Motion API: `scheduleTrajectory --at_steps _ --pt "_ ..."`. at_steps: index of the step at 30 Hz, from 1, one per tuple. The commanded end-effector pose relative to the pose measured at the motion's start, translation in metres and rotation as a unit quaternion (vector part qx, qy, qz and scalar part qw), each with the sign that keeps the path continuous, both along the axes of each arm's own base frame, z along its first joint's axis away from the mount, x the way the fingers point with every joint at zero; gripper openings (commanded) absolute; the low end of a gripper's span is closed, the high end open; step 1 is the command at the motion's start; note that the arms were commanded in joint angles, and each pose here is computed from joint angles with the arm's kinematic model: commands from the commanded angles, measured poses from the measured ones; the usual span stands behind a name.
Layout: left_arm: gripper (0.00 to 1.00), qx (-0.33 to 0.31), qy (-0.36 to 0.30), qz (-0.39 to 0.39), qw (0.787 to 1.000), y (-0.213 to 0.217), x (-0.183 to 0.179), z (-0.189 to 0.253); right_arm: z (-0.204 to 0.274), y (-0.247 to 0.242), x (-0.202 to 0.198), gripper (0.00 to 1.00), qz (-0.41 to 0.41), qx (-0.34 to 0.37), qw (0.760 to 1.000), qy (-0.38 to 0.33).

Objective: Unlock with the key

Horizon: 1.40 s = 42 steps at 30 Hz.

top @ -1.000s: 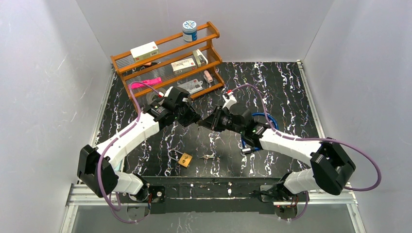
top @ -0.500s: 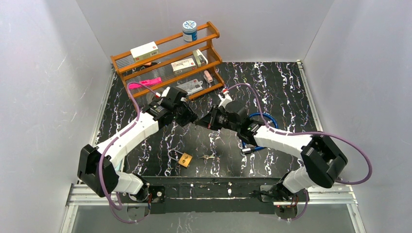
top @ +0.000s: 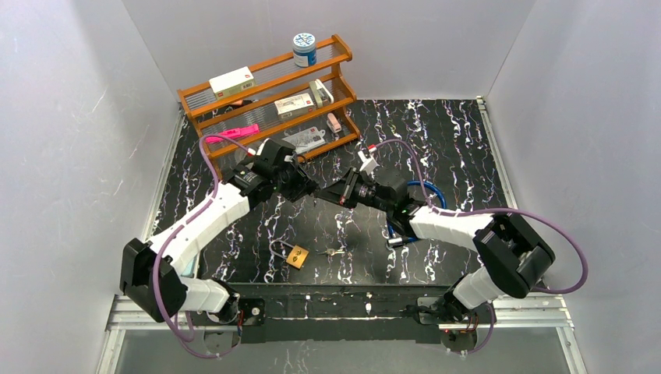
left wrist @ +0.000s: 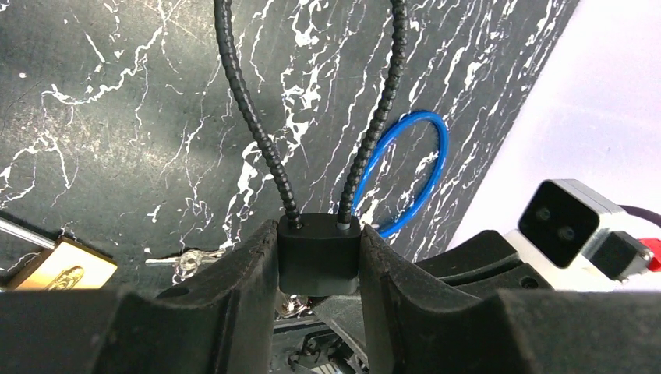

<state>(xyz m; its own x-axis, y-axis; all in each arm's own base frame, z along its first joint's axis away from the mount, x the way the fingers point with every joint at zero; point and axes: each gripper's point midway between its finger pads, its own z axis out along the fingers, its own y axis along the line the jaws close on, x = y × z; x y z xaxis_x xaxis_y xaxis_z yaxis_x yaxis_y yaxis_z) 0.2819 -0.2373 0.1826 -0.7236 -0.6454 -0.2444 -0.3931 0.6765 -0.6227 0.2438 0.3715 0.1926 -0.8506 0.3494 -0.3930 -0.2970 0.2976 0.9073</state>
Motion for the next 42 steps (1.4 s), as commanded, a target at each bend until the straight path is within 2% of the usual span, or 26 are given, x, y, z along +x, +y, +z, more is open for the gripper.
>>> scheduleTrajectory --at_steps 1,4,9,11,14,20,22,25,35,42 --pt "0.00 -0.070 0.016 -0.075 0.995 -0.029 -0.037 0.026 0.054 -0.002 0.016 0.01 -0.043 0.090 0.995 -0.026" --pt "0.00 -0.073 0.012 -0.078 0.994 -0.029 -0.037 0.030 0.053 0.002 0.019 0.01 -0.033 0.052 0.996 -0.059" --pt "0.00 -0.084 0.005 -0.084 0.993 -0.033 -0.037 0.040 0.038 0.007 0.023 0.01 -0.008 -0.052 0.983 -0.175" --pt "0.00 -0.087 0.000 -0.084 0.993 -0.032 -0.037 0.044 0.037 0.003 0.024 0.01 -0.014 -0.056 0.979 -0.196" --pt "0.00 -0.091 -0.012 -0.083 0.992 -0.032 -0.036 0.051 0.051 -0.003 0.018 0.01 -0.029 -0.011 0.982 -0.184" --pt "0.00 -0.133 -0.080 -0.079 0.985 -0.033 -0.030 0.085 0.081 -0.014 0.005 0.01 -0.054 0.120 0.989 -0.071" --pt "0.00 -0.150 -0.107 -0.079 0.980 -0.034 -0.028 0.099 0.085 -0.022 0.001 0.01 -0.077 0.175 0.982 -0.008" --pt "0.00 -0.175 -0.143 -0.080 0.971 -0.035 -0.027 0.121 0.103 -0.033 -0.005 0.01 -0.089 0.244 0.966 0.011" --pt "0.00 -0.261 -0.258 -0.082 0.927 -0.034 -0.029 0.196 0.155 -0.054 -0.009 0.01 -0.079 0.386 0.917 0.062" --pt "0.00 -0.296 -0.267 -0.092 0.912 -0.044 -0.028 0.214 0.175 -0.049 -0.013 0.01 -0.039 0.450 0.887 0.091"
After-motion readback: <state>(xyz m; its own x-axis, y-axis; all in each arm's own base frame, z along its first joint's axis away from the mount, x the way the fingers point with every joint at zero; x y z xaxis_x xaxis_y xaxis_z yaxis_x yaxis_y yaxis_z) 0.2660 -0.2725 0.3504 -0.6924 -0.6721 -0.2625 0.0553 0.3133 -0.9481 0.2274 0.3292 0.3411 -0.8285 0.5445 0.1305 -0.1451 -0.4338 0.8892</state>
